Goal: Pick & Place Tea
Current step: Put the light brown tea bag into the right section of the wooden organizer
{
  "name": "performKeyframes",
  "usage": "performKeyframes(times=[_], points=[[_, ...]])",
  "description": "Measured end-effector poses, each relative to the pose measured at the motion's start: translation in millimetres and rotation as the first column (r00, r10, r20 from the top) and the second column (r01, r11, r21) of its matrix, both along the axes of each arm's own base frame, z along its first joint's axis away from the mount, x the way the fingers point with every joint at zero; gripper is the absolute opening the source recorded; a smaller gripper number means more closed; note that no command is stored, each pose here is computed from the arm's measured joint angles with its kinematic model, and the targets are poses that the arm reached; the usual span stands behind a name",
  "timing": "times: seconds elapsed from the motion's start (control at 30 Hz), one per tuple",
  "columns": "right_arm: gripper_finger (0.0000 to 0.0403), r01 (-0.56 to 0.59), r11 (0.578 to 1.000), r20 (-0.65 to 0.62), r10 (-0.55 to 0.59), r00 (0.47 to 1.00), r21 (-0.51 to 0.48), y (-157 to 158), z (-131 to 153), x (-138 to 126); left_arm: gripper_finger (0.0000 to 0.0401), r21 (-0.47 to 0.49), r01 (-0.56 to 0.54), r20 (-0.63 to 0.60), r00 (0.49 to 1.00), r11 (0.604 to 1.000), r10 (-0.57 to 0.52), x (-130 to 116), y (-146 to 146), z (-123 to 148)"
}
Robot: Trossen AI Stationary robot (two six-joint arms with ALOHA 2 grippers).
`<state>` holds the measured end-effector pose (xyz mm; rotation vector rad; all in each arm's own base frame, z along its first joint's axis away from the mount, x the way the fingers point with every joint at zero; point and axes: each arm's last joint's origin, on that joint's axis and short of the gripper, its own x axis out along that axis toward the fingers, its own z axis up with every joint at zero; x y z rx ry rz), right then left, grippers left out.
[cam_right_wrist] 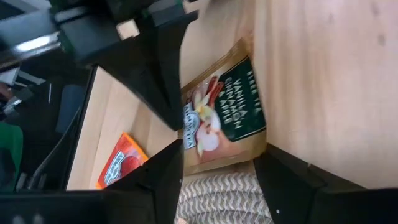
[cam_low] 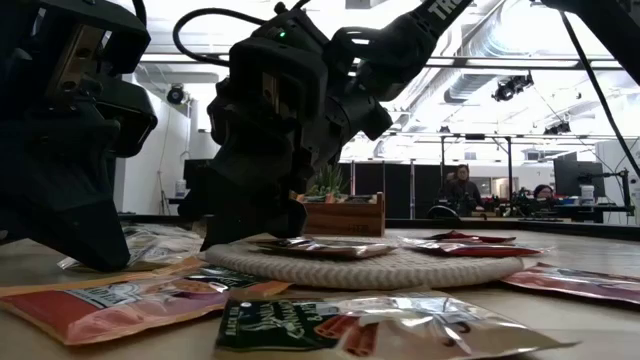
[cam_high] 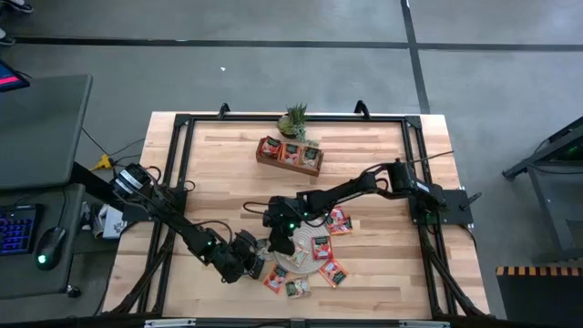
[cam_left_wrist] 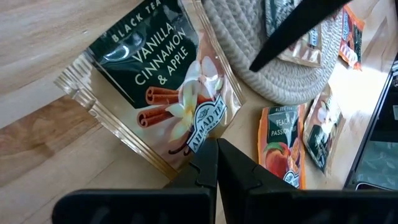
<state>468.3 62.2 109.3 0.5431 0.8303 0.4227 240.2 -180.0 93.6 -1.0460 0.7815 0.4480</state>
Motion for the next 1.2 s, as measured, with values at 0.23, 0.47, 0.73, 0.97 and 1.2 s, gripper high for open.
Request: performKeyframes(times=[0.23,0.47,0.73,0.97,1.2], points=[[0.0113,0.022,0.999,0.004,-0.022,1.000,-0.023,-1,-1,0,0.0000,0.001,-0.002,0.001,1.000,1.000,0.002,0,0,0],[0.0020,0.061,0.998,0.032,-0.061,0.998,0.026,-12,3,5,0.0000,0.000,-0.002,0.002,1.000,1.000,0.002,0,0,0],[0.0002,0.081,0.995,0.043,-0.083,0.996,0.051,-20,5,7,0.0000,0.001,-0.004,0.002,1.000,1.000,0.004,0,0,0],[0.0001,0.100,0.995,0.040,-0.101,0.994,0.022,-18,4,6,0.0001,0.005,-0.004,0.003,1.000,1.000,0.004,0,0,0],[0.0001,0.108,0.994,0.041,-0.108,0.993,0.007,-14,4,6,0.0009,0.015,0.013,0.009,1.000,1.000,-0.013,0,0,1]])
